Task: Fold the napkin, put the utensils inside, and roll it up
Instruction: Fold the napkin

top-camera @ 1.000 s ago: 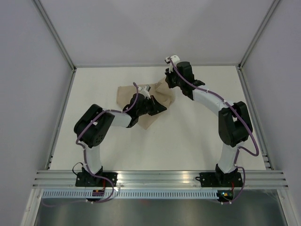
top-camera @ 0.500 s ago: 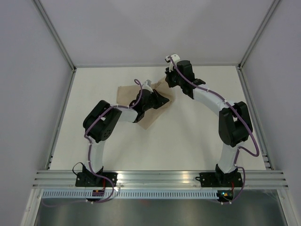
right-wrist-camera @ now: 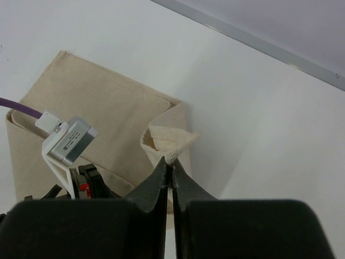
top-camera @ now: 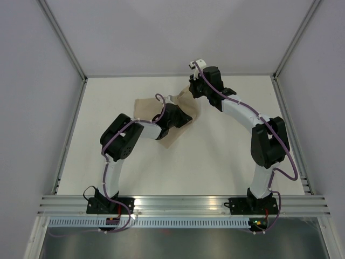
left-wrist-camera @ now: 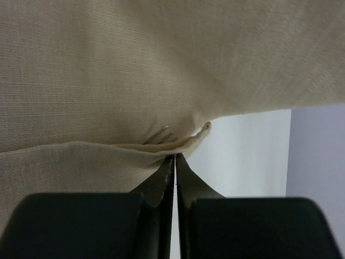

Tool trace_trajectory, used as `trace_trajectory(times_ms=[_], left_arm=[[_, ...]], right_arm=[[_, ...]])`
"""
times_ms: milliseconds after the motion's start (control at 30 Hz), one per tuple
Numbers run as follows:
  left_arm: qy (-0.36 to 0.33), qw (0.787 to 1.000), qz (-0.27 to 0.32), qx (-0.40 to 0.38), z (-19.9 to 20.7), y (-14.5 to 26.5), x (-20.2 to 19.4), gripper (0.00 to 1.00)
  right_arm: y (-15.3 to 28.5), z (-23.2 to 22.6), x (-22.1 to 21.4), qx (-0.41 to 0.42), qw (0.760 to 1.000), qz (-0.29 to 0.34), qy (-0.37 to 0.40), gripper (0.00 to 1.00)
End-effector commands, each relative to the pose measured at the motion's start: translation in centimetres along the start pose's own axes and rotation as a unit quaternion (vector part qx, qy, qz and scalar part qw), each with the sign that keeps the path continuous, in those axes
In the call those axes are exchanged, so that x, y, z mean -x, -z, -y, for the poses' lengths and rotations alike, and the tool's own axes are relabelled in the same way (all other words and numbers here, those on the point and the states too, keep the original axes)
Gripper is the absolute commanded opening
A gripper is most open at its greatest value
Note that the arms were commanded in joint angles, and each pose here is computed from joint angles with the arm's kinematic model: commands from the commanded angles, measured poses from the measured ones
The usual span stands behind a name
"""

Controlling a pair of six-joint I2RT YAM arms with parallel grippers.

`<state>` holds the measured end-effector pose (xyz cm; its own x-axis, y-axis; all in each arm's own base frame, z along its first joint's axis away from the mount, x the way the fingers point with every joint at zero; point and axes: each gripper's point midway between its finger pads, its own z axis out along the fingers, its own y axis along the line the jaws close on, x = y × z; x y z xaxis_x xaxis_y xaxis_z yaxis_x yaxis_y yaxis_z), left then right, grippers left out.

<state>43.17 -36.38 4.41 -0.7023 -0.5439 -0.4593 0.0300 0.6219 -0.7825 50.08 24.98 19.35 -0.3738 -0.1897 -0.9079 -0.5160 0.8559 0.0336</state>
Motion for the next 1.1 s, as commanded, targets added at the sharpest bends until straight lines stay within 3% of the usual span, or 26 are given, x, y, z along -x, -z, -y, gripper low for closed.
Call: trace_trajectory(times_ms=[0, 333, 467, 800, 1067], left_arm=[[0.020, 0.999, 0.020, 0.031, -0.1, -1.1, 0.7, 0.06], [0.020, 0.995, 0.014, 0.094, -1.4, -1.8, 0.3, 0.06], [0.015, 0.998, 0.031, 0.052, 0.1, -1.3, 0.8, 0.08], [-0.010, 0.994, 0.102, -0.045, 4.2, 3.9, 3.7, 0.26], [-0.003, 0.992, 0.118, -0.047, 5.5, 5.3, 5.0, 0.31]], right_arm=[[1.8, -0.2, 4.1, 0.003, 0.999, 0.041, -0.017, 0.08], [2.9, -1.0, 4.7, 0.018, 0.998, 0.045, -0.027, 0.08], [2.8, -1.3, 4.3, 0.027, 0.998, 0.038, -0.032, 0.08], [2.5, -1.6, 3.4, 0.034, 0.998, 0.034, -0.033, 0.08], [2.3, -1.4, 3.0, 0.029, 0.999, 0.030, -0.029, 0.08]])
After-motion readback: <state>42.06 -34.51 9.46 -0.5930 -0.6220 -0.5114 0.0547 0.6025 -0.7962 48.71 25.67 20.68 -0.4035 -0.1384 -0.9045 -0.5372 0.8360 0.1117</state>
